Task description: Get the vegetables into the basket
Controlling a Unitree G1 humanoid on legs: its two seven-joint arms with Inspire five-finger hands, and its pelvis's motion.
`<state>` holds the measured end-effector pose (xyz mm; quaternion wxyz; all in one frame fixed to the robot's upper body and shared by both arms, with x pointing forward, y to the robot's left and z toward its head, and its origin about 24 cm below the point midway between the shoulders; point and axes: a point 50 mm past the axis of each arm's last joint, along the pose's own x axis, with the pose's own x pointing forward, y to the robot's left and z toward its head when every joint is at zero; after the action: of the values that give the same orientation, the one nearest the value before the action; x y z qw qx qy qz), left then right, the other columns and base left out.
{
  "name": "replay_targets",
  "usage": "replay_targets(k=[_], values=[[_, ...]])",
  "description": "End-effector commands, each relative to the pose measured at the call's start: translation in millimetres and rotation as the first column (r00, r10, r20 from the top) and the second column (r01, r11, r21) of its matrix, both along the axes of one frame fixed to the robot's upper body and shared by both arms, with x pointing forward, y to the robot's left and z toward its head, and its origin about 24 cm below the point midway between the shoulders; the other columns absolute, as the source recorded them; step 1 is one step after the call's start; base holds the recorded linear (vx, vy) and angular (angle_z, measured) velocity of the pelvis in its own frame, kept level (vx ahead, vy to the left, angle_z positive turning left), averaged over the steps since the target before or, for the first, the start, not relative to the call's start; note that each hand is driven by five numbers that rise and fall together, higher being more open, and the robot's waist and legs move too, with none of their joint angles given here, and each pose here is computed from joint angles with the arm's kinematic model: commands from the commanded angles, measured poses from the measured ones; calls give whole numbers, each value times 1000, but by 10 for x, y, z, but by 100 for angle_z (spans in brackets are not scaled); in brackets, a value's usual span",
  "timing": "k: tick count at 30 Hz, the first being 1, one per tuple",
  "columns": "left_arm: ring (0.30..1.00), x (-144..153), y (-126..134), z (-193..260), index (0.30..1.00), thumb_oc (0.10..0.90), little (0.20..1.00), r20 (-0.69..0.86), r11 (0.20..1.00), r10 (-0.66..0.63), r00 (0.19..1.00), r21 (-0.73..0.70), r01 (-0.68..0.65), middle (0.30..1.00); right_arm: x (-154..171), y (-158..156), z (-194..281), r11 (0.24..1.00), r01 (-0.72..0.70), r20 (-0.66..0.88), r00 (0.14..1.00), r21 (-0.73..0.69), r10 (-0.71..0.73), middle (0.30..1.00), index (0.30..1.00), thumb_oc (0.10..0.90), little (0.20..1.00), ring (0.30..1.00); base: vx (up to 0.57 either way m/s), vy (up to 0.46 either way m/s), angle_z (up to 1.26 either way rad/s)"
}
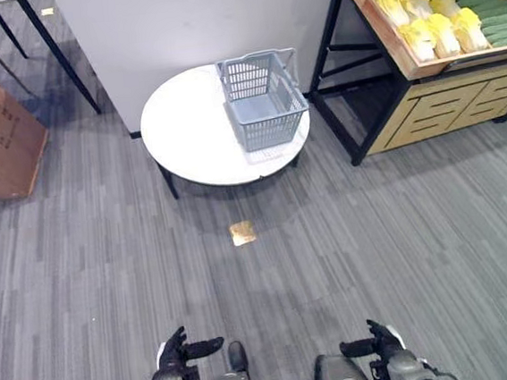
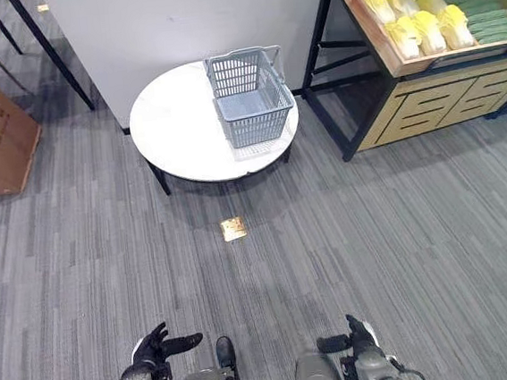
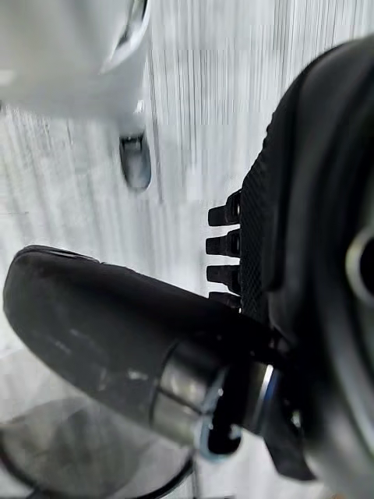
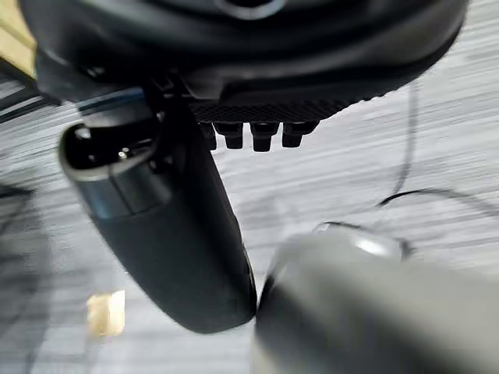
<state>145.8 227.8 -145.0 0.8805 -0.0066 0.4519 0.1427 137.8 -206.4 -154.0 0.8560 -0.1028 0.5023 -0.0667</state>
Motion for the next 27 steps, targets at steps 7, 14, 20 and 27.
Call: replay_targets(k=[7, 14, 20, 27], values=[[1000, -227, 173, -41, 1000, 900, 1000, -45, 994, 108, 993, 9, -108, 1000, 166, -34, 78, 997, -62, 65, 996, -51, 66, 1000, 1000, 900, 1000, 1000, 286, -37, -10], [1000, -364, 59, -114, 1000, 900, 1000, -95, 995, 96, 991, -22, -99, 1000, -11, -10, 3, 991, -121, -9, 993, -50, 121, 1000, 1000, 900, 1000, 1000, 345, -154, 37], [1000, -282, -3, -101, 1000, 900, 1000, -64, 996, 80, 995, -44, -83, 1000, 109, -93, 68, 988, -135, 35, 990, -71, 137, 1000, 1000, 900, 1000, 1000, 191, -229, 26], [1000, -113, -63, -57, 1000, 900, 1000, -15, 996, 56, 998, -67, -57, 1000, 48, -249, 75, 991, -91, 16, 996, -101, 93, 1000, 1000, 900, 1000, 1000, 130, -134, 9]])
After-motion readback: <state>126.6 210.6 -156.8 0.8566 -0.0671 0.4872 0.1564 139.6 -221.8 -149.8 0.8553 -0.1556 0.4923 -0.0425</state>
